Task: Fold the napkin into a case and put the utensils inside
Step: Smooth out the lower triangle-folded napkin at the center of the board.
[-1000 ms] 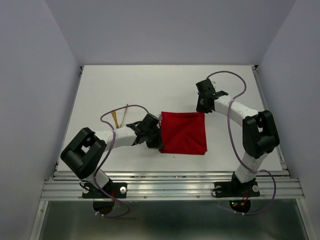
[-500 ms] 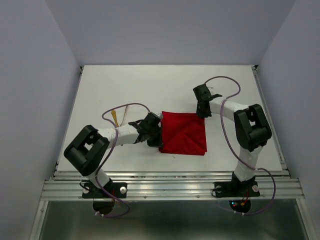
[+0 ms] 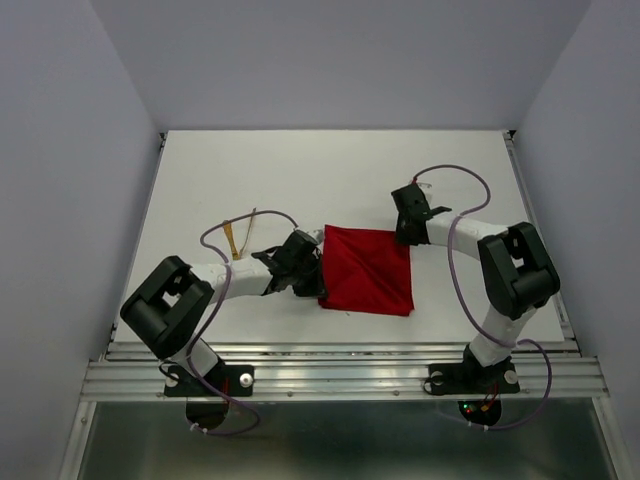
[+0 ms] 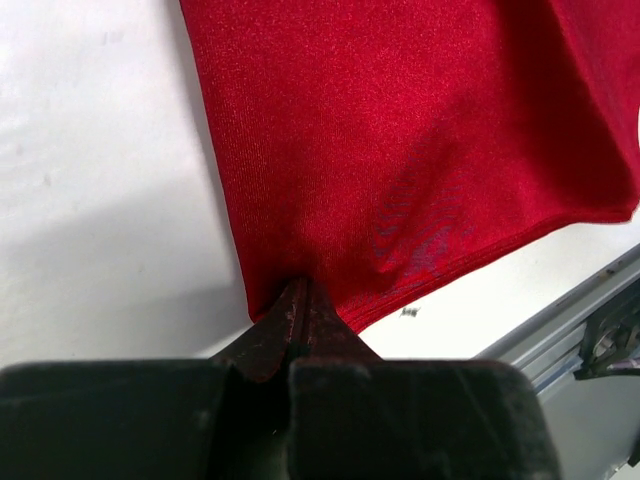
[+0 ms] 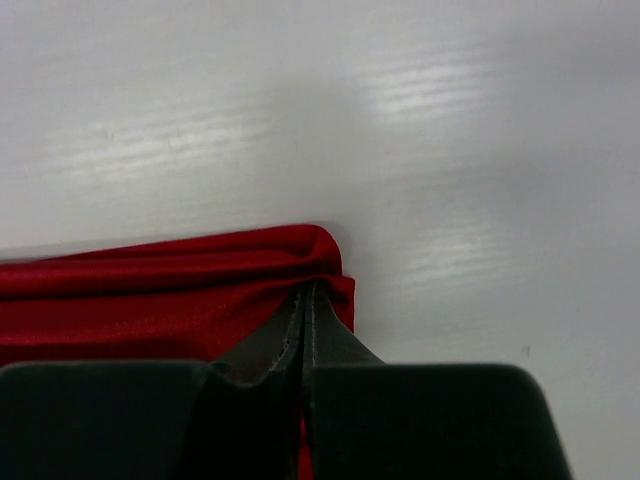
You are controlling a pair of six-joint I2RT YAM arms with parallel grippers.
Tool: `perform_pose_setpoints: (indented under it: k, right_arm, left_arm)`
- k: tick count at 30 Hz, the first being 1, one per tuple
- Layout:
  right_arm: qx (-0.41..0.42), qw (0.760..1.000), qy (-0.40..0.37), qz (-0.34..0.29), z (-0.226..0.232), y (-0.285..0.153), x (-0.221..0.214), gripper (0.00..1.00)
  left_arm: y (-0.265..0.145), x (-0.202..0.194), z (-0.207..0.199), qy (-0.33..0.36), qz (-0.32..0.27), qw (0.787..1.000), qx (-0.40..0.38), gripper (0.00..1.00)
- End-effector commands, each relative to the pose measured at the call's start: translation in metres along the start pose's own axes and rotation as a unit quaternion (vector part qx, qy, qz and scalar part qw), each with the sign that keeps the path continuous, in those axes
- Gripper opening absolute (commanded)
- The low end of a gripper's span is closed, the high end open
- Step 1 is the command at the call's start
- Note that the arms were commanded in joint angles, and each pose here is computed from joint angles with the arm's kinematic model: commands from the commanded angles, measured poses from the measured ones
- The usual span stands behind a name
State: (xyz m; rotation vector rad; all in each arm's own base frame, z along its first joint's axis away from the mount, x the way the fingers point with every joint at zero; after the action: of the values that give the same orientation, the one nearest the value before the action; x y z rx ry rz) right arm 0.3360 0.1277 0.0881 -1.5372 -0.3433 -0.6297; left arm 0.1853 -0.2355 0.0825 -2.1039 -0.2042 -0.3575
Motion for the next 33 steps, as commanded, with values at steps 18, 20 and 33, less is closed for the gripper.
perform_pose_setpoints:
  k: [18, 20, 33]
  right_arm:
    - [-0.002, 1.0, 0.006, -0.004, -0.014, -0.079, -0.004, 0.2]
    - [-0.004, 1.0, 0.005, -0.004, -0.016, -0.076, -0.001, 0.2]
    - [-0.02, 0.997, 0.049, 0.049, -0.054, -0.028, -0.002, 0.17]
  left_arm:
    - [-0.076, 0.03, -0.033, 0.052, -0.057, 0.996, 0.043, 0.0]
    - [-0.075, 0.04, -0.041, 0.056, -0.062, 0.996, 0.036, 0.0]
    - [-0.06, 0.05, -0.078, 0.083, -0.062, 0.993, 0.05, 0.06]
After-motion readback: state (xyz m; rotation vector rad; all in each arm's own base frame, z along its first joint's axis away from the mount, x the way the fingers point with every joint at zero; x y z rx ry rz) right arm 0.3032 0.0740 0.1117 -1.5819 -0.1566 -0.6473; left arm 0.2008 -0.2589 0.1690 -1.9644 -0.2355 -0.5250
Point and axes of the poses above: each gripper's point midway between its finger pads, its own y axis out along the fingers, its own z axis along the line the jaws close on, x = y × z, the point moved 8 cm from there along -y, back along the fingers, and after that the axes turned 1 degree about -y, right-handed, at the moved point
